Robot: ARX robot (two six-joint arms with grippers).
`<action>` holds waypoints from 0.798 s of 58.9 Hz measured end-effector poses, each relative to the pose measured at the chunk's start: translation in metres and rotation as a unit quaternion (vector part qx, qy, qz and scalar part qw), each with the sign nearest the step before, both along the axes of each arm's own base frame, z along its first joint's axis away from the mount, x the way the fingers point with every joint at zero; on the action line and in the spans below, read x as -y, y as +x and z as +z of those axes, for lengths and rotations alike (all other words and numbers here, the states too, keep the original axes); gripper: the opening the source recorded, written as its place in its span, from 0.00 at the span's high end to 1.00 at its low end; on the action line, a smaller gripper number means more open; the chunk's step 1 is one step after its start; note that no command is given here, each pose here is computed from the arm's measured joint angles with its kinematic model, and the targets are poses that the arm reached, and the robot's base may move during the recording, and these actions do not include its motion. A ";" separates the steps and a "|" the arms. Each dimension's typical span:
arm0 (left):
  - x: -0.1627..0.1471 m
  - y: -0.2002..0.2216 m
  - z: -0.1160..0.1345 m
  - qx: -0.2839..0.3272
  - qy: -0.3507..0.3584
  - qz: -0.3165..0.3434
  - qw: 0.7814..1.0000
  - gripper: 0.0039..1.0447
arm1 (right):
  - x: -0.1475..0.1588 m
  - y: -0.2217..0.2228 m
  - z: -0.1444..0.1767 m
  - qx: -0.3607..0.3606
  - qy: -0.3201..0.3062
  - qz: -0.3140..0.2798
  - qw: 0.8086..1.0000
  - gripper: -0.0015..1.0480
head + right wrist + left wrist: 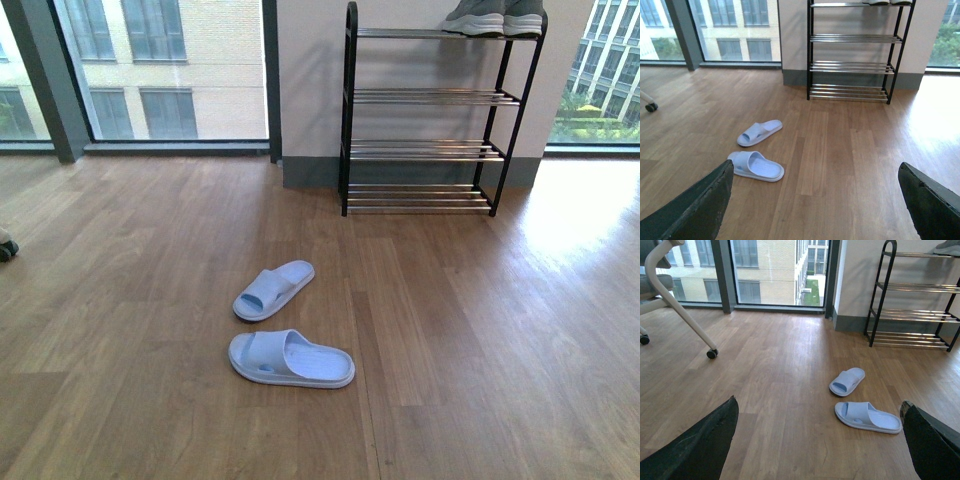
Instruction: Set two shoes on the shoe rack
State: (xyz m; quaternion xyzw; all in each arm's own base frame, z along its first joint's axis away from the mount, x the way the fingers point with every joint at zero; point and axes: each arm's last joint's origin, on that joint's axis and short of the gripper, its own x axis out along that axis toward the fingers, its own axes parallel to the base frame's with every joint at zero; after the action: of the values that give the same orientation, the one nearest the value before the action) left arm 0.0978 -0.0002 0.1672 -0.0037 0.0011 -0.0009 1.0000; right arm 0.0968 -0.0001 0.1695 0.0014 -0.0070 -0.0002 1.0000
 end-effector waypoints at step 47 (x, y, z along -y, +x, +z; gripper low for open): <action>0.000 0.000 0.000 0.000 0.000 -0.001 1.000 0.09 | 0.000 0.000 0.000 0.000 0.000 -0.002 1.000 0.09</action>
State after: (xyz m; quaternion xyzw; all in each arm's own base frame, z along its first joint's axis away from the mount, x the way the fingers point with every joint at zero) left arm 0.0978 -0.0003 0.1672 -0.0037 0.0011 -0.0015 1.0000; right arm 0.0967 -0.0001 0.1696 0.0014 -0.0073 -0.0017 1.0000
